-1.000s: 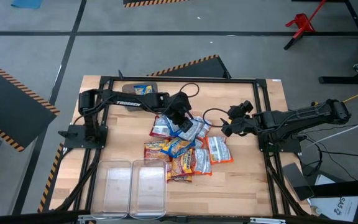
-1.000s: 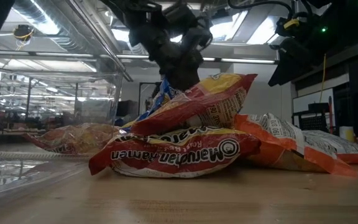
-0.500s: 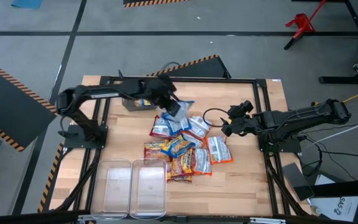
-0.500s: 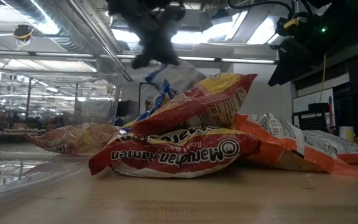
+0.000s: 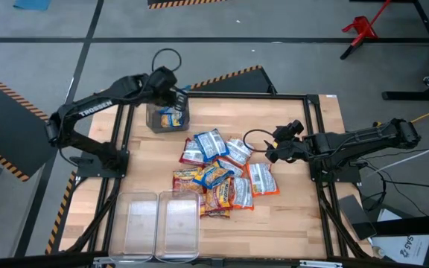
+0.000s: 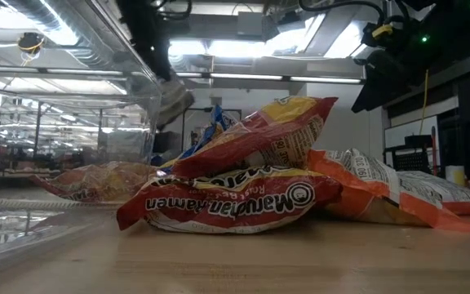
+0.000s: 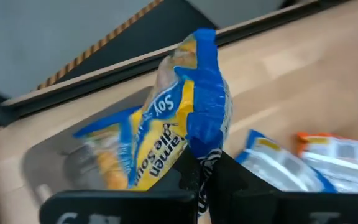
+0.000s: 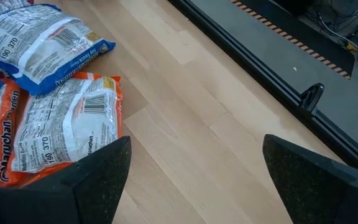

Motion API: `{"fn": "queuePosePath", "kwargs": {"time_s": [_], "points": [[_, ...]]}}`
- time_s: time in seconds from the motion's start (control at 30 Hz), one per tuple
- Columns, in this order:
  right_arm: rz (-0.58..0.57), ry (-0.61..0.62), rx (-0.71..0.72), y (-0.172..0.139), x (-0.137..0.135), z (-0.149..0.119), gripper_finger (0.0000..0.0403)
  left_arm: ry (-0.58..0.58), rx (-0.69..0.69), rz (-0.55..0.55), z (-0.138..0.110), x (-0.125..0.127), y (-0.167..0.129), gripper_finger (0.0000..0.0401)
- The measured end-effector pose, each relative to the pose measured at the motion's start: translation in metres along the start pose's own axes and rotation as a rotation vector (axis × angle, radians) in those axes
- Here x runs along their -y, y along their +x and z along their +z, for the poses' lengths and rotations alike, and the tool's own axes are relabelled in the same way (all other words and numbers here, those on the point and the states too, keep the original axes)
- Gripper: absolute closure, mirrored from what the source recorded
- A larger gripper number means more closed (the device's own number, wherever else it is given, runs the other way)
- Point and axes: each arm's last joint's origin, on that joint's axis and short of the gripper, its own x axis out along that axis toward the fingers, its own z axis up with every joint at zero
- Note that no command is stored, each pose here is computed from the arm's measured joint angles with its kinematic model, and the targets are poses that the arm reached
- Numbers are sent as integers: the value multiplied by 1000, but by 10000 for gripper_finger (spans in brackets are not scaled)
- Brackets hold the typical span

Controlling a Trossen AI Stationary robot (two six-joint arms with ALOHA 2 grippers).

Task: Sort Maruchan noodles
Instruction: Put the blue noodle pack into the black bin

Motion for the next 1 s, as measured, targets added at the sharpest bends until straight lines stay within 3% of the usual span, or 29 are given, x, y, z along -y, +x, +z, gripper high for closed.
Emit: {"fn": "queuePosePath", "kwargs": {"time_s": [0.4,0.63,0.87,1.0], "points": [[0,0,0,0,0,0,52,-131,-128,230,14,-67,9,400],[0,-12,0,0,0,0,52,-174,-153,220,16,-77,11,400],[0,-23,0,0,0,0,52,-215,-279,243,-9,-89,37,400],[0,-29,0,0,0,0,52,-231,-265,232,-13,-89,46,400]]}}
